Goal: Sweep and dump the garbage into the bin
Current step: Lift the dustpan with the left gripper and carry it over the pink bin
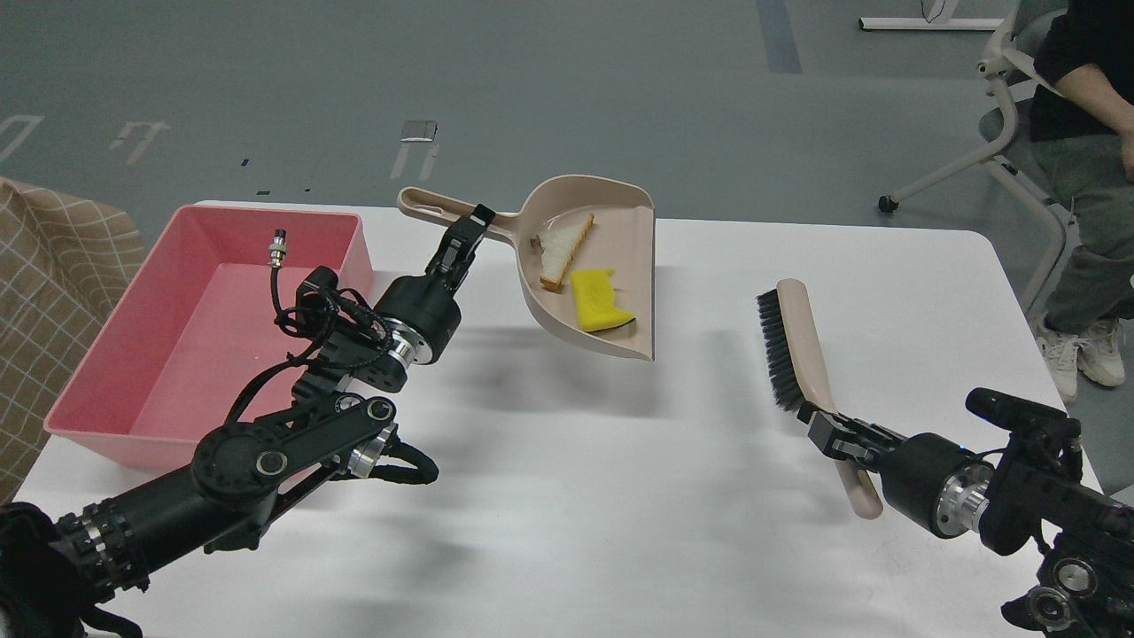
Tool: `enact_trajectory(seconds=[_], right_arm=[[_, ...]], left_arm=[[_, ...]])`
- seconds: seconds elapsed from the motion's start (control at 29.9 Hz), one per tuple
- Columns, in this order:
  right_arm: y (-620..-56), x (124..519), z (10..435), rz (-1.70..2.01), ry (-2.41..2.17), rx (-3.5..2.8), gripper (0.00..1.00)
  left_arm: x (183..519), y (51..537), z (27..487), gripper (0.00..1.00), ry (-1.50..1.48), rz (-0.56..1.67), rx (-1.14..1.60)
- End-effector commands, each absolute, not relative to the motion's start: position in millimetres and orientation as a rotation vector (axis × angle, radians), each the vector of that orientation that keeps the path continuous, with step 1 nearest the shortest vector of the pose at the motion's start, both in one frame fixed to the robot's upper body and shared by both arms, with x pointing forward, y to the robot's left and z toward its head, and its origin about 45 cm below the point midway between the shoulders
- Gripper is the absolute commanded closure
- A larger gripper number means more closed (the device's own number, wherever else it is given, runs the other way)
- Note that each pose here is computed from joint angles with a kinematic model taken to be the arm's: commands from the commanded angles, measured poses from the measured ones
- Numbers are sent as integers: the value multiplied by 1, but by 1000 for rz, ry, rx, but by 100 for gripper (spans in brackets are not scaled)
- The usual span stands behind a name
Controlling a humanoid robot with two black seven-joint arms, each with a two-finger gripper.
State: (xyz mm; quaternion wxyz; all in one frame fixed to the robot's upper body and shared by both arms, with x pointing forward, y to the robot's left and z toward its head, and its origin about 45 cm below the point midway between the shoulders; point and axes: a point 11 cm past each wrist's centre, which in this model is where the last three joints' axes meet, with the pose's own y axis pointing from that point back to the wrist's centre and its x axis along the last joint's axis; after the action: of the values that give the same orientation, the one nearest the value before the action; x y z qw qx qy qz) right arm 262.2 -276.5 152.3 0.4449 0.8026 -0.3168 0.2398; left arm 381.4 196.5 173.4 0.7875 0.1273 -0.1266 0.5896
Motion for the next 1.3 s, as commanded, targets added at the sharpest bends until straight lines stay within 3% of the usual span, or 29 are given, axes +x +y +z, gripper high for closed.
enact_trajectory(seconds=[0.0,0.6,1.27], right_arm=[[-279,264,154,602,-786,1985,81],[-287,274,167,630,-812,1975,81],[-301,273,164,623,-781,1932,81]], left_arm=[[383,203,175,100,-281,1275,280],[387,234,192,100,-265,1274,270],[395,301,216,100,-222,1251,271]])
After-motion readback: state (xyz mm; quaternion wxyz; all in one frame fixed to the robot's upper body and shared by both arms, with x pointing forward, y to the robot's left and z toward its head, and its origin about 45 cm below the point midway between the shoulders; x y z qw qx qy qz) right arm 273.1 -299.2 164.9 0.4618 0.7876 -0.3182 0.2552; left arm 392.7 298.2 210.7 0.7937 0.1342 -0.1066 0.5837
